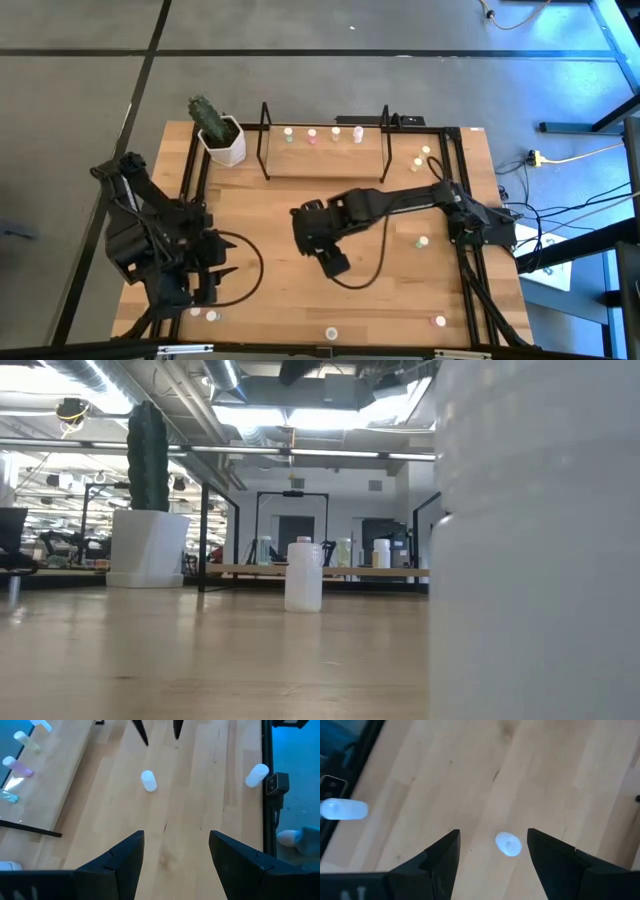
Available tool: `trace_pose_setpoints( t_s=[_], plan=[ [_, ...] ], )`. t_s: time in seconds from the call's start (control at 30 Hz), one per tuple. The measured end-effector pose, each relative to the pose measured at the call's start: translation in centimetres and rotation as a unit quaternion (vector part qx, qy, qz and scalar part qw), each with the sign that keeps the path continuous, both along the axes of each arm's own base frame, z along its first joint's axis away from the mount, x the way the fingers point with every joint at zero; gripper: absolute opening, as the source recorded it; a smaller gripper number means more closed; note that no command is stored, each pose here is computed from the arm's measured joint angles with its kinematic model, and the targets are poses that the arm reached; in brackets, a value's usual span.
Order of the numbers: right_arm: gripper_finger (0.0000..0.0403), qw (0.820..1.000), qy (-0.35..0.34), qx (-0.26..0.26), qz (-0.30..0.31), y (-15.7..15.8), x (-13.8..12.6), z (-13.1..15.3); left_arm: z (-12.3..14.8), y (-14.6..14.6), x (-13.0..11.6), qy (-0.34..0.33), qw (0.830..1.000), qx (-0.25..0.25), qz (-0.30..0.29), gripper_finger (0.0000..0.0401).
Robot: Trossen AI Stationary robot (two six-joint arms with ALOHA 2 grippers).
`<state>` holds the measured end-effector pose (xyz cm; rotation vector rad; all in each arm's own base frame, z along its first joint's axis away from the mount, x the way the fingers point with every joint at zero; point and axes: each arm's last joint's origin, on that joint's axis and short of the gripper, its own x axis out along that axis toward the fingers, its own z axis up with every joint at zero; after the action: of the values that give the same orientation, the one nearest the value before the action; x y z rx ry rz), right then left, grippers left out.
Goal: Pick and place medicine bottles onto shelf by color
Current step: Put the top white pill bottle on the shelf aligned with the other white pill bottle
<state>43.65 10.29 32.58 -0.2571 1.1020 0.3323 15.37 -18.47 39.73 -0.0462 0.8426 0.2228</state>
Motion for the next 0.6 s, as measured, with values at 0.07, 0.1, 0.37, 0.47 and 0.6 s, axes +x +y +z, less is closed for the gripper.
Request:
trace_pose_setpoints(
  t_s=[0.07, 0.1, 0.37, 0.47, 0.6],
  plan=[
    [0.0233, 1.0, 0.007, -0.003, 0.002, -0.6, 0.5, -0.7, 0.0, 0.0, 0.0, 0.002, 1.0, -0.002, -0.001, 0.0218],
    [0.0233, 1.0, 0.011, -0.005, 0.002, -0.9, 0.7, -1.1, 0.0, 0.0, 0.0, 0.004, 1.0, -0.004, -0.002, 0.0218],
    [0.0233, 0.998, 0.043, -0.017, 0.052, -1.7, 2.2, -4.1, 0.0, 0.0, 0.0, 0.005, 1.0, -0.008, 0.002, 0.0218],
    [0.0233, 0.996, 0.064, -0.026, 0.065, -2.3, 2.8, -5.6, 0.0, 0.2, 0.2, 0.004, 1.0, -0.011, 0.011, 0.0218],
    [0.0233, 0.993, 0.087, -0.036, 0.073, -3.3, 3.1, -6.8, 0.0, 0.4, 0.5, 0.004, 1.0, -0.008, 0.015, 0.0218]
  ],
)
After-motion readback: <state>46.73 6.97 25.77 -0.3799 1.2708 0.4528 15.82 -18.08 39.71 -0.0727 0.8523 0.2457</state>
